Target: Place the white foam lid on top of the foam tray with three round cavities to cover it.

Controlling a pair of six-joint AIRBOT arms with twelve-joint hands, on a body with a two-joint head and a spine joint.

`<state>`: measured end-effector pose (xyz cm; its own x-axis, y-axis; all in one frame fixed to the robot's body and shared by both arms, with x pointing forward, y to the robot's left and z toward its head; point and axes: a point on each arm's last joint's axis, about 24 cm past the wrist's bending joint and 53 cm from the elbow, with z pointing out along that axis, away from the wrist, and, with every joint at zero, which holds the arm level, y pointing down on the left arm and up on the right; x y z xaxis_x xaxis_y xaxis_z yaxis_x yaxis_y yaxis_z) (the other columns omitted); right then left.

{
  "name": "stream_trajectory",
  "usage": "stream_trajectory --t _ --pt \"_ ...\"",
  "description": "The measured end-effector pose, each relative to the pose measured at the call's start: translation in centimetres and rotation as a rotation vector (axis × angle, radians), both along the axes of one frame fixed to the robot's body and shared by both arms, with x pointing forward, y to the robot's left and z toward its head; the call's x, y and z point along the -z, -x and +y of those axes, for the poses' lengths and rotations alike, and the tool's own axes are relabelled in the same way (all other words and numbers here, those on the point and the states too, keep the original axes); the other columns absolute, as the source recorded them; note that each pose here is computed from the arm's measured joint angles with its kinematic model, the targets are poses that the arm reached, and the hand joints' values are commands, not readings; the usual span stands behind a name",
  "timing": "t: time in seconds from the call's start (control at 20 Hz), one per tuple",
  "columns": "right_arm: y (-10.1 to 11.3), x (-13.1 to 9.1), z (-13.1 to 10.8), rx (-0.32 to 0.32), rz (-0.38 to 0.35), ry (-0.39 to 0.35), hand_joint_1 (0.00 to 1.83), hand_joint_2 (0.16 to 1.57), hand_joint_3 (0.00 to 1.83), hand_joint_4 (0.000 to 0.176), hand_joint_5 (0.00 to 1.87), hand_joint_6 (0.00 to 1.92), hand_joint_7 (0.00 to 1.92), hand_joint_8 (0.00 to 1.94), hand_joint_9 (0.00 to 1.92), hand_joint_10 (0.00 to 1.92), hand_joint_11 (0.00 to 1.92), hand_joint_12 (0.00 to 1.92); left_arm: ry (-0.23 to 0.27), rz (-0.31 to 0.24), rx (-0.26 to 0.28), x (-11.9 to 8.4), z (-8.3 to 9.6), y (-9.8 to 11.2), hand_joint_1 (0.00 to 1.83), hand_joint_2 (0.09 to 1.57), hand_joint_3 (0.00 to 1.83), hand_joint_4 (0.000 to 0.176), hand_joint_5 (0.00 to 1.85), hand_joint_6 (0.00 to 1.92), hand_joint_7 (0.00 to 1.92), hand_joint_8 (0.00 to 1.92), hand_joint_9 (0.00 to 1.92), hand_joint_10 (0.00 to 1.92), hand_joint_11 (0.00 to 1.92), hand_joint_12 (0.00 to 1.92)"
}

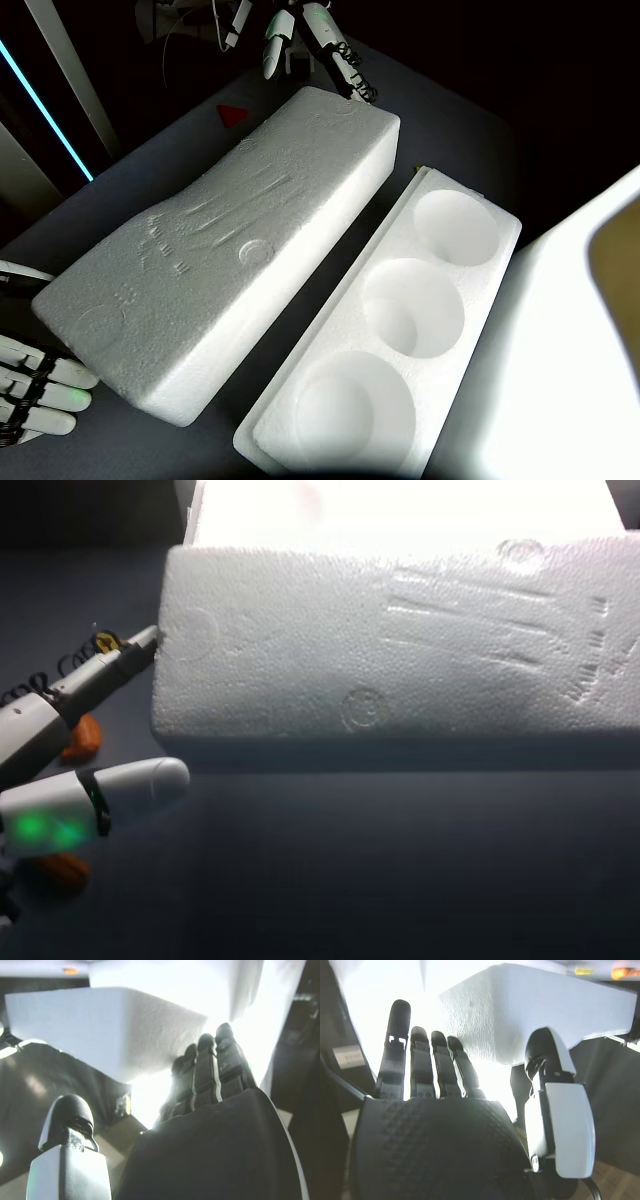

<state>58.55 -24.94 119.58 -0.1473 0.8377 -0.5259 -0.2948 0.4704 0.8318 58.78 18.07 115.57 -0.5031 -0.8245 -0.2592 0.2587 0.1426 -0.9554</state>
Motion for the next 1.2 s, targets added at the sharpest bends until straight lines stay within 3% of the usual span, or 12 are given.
stream_trajectory --t 0.1,0.2,0.4,0.45,0.5,0.6,0.7,0.8,0.9,1.05,1.15,1.2 --pt "0.1 -0.6 0.0 -0.007 -0.018 0.005 0.37 1.19 0.0 0.0 0.03 0.01 0.14 0.01 0.1 0.15 0.0 1.31 0.002 -0.013 -0.004 -0.6 0.2 0.0 0.32 1.13 0.01 0.017 0.03 0.01 0.0 0.0 0.0 0.0 0.0 0.0" --pt "0.2 -1.3 0.1 -0.015 -0.039 0.014 0.4 1.19 0.0 0.0 0.05 0.01 0.14 0.0 0.02 0.38 0.0 1.31 0.008 -0.029 -0.008 -1.2 0.4 -0.1 0.36 1.13 0.0 0.0 0.05 0.01 0.0 0.0 0.0 0.0 0.0 0.0" --pt "-0.2 -3.3 -0.3 -0.007 -0.1 0.008 0.47 1.19 0.0 0.0 0.08 0.03 0.1 0.01 0.0 0.47 0.0 1.53 0.026 -0.093 -0.021 -3.4 0.7 -1.1 0.31 1.13 0.0 0.0 0.04 0.0 0.0 0.0 0.0 0.0 0.0 0.0" --pt "-0.3 -3.5 -0.3 -0.008 -0.107 0.006 0.51 1.2 0.0 0.0 0.09 0.04 0.08 0.01 0.0 0.37 0.0 1.38 0.029 -0.105 -0.023 -3.8 0.8 -1.4 0.33 1.13 0.0 0.0 0.03 0.0 0.0 0.0 0.0 0.0 0.0 0.0" --pt "-0.5 -3.9 -0.4 -0.003 -0.119 0.001 0.51 1.21 0.0 0.0 0.08 0.05 0.09 0.01 0.0 0.4 0.0 1.38 0.035 -0.13 -0.026 -4.7 0.8 -1.9 0.34 1.12 0.0 0.0 0.04 0.0 0.0 0.0 0.0 0.0 0.0 0.0" --pt "-1.0 -4.4 -0.6 0.003 -0.13 -0.002 0.49 1.25 0.01 0.0 0.06 0.11 0.17 0.03 0.0 0.78 0.0 1.63 0.031 -0.152 -0.021 -5.5 0.6 -2.7 0.37 1.1 0.0 0.0 0.06 0.01 0.0 0.0 0.0 0.0 0.0 0.0" --pt "-1.7 -5.3 -1.0 0.015 -0.155 -0.013 0.48 1.25 0.0 0.0 0.0 0.23 0.21 0.04 0.0 0.9 0.0 1.73 0.036 -0.163 -0.021 -6.0 0.2 -3.6 0.37 1.09 0.0 0.0 0.06 0.01 0.0 0.0 0.0 0.0 0.0 0.0" --pt "-2.7 -6.3 -1.4 0.031 -0.183 -0.033 0.46 1.25 0.0 0.0 0.0 0.19 0.21 0.04 0.0 0.86 0.0 1.73 0.03 -0.167 -0.017 -6.0 -0.2 -4.5 0.44 1.08 0.0 0.0 0.09 0.02 0.0 0.0 0.0 0.0 0.01 0.0" --pt "-3.5 -6.5 -1.3 0.036 -0.187 -0.049 0.44 1.22 0.0 0.0 0.0 0.22 0.14 0.01 0.0 0.47 0.0 1.64 0.024 -0.166 -0.023 -5.9 -0.2 -5.2 0.46 1.08 0.0 0.0 0.08 0.02 0.0 0.0 0.0 0.0 0.0 0.0" --pt "-4.4 -6.6 -0.6 0.02 -0.188 -0.036 0.39 1.18 0.0 0.0 0.0 0.28 0.18 0.02 0.0 0.65 0.0 1.71 0.032 -0.171 -0.052 -6.2 0.4 -6.3 0.43 1.07 0.0 0.0 0.06 0.01 0.0 0.0 0.0 0.0 0.0 0.0" --pt "-5.2 -7.0 -0.4 0.018 -0.191 -0.038 0.42 1.19 0.0 0.0 0.0 0.25 0.13 0.01 0.0 0.36 0.0 1.65 0.045 -0.187 -0.066 -6.9 0.6 -7.1 0.44 1.07 0.0 0.0 0.07 0.01 0.0 0.0 0.0 0.0 0.01 0.01" --pt "-5.6 -7.1 -0.4 0.021 -0.195 -0.042 0.42 1.18 0.0 0.0 0.0 0.29 0.15 0.01 0.0 0.4 0.0 1.72 0.05 -0.196 -0.071 -7.1 0.7 -7.4 0.47 1.06 0.0 0.0 0.09 0.02 0.0 0.0 0.0 0.0 0.03 0.02"
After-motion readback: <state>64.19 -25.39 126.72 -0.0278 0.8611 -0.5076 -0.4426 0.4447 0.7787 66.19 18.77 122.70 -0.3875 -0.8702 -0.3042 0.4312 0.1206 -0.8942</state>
